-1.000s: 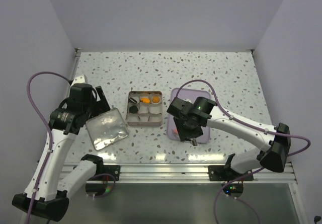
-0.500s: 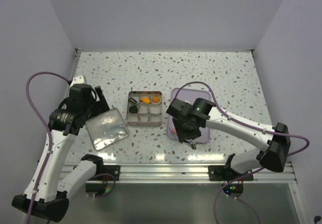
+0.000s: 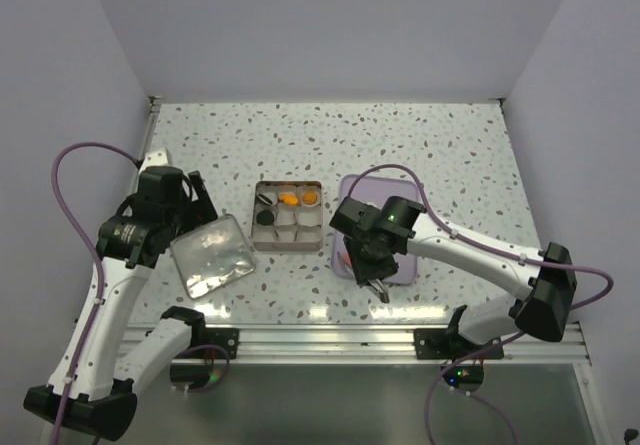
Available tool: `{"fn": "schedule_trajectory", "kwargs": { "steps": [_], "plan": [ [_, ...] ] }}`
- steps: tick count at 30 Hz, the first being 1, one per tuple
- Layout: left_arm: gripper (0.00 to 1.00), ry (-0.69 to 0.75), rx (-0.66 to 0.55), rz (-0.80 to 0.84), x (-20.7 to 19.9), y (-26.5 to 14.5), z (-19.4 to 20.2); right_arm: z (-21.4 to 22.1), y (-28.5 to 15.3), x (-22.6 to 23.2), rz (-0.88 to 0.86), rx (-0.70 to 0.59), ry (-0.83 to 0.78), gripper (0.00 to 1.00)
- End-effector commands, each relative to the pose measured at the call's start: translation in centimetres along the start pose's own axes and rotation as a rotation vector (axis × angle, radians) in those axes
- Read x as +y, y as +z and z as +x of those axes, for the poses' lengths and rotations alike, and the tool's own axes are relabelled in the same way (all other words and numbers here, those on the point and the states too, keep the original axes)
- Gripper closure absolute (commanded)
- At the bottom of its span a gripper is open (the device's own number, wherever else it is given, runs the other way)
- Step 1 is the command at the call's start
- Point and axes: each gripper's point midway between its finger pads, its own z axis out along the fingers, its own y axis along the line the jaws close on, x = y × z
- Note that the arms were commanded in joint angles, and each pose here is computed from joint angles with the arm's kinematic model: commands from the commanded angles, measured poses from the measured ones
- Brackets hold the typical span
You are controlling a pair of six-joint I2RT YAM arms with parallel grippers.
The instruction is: Pack the cookies
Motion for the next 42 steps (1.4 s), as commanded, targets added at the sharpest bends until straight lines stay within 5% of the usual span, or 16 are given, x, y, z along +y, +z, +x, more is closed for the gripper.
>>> {"fn": "schedule_trajectory", "kwargs": {
  "steps": [1,10,20,29,42],
  "plan": [
    [0.0,0.006,-0.04,0.012,-0.3,-0.7,-1.4,-1.7,-1.8,0.4,0.001,-0.067,0.014,0.59],
    [0.0,0.004,-0.055,0.014,-0.6,-1.1,-2.5,-6.6,-7.4,1.9,-0.039,-0.229,0.009,0.59],
    [0.0,0.004,-0.058,0.03,-1.1,-1.2,-3.0,-13.1,-9.8,8.5,-0.148,-0.301,-0.063,0.6],
    [0.0,0.004,-0.075,0.015,-0.5,-2.0,-3.2,-16.2,-6.6,12.0,-0.143,-0.266,-0.126,0.6],
    [0.0,0.019,-0.087,-0.038,1.2,-2.7,-2.7,-18.2,-2.0,10.7,-0.115,-0.208,-0.1,0.58]
  ]
}}
